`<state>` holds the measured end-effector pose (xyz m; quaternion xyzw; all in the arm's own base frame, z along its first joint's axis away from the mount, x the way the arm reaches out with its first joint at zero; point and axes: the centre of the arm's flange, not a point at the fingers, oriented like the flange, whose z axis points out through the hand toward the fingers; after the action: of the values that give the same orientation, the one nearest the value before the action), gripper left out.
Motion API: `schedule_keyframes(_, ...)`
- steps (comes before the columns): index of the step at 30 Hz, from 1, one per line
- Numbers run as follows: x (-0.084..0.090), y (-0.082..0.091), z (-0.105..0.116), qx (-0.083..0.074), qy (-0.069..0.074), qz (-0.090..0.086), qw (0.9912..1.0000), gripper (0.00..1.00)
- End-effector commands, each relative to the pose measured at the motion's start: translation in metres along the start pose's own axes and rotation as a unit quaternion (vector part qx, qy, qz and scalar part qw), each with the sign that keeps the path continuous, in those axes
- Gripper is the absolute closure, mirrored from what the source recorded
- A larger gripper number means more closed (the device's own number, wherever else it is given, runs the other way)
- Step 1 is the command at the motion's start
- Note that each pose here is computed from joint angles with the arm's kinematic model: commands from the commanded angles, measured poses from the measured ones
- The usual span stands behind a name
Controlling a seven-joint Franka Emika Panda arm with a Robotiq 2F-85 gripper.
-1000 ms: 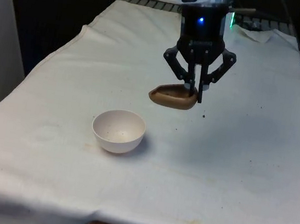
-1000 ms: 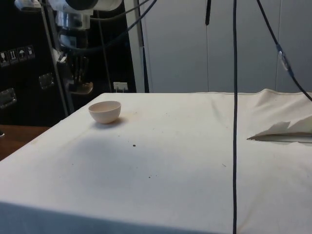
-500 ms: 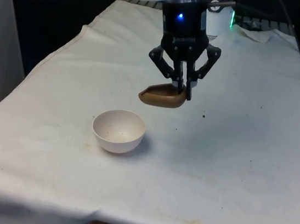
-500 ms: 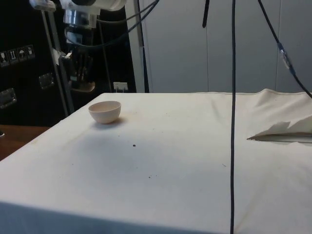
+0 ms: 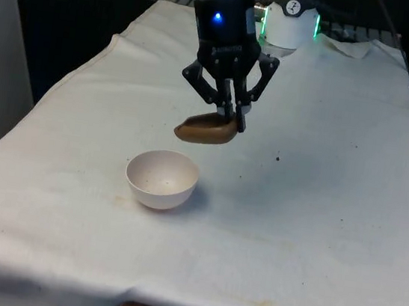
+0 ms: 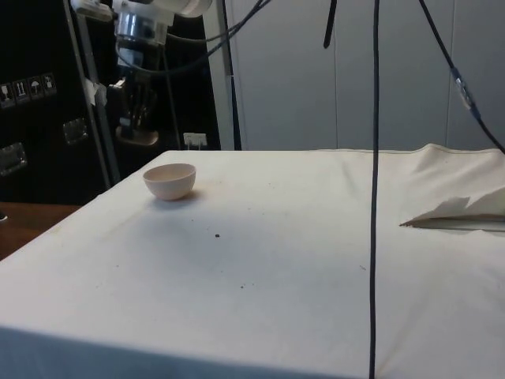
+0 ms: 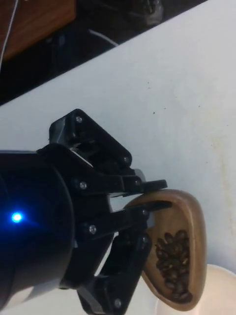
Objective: Pour the coffee beans from the cup into the bowl.
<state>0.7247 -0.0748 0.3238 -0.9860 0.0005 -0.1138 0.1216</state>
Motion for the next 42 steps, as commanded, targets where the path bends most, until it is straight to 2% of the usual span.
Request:
schedule_keyframes(1,0.0,0.004,0.0,0.009,-0.002,0.002,0.99995,1.0)
schedule_keyframes(5,0.0,0.016,-0.001,0.022,0.001,0.006,0.99974,1.0)
schedule_keyframes(6,-0.001,0.015,-0.002,0.016,0.003,0.005,0.99986,1.0)
schedule_keyframes(7,0.0,0.018,-0.001,0.024,0.002,0.007,0.99969,1.0)
schedule_keyframes(14,0.001,0.039,0.0,0.042,0.007,0.012,0.99901,1.0)
schedule_keyframes(15,0.0,0.038,-0.001,0.037,0.01,0.011,0.9992,1.0)
schedule_keyframes(16,0.001,0.042,0.001,0.045,0.007,0.013,0.99888,1.0)
schedule_keyframes(23,0.001,0.062,0.002,0.063,0.012,0.019,0.99775,1.0)
schedule_keyframes(24,0.001,0.059,0.001,0.056,0.015,0.017,0.99819,1.0)
schedule_keyframes(25,0.001,0.065,0.002,0.065,0.012,0.019,0.9976,1.0)
schedule_keyframes(32,0.0,0.084,0.002,0.089,0.017,0.026,0.99559,1.0)
schedule_keyframes(33,0.0,0.082,0.002,0.082,0.019,0.025,0.99612,1.0)
schedule_keyframes(35,-0.001,0.09,0.002,0.098,0.019,0.029,0.99462,1.0)
schedule_keyframes(41,-0.004,0.098,0.001,0.114,0.022,0.033,0.99264,1.0)
schedule_keyframes(42,-0.005,0.098,0.001,0.109,0.024,0.033,0.99322,1.0)
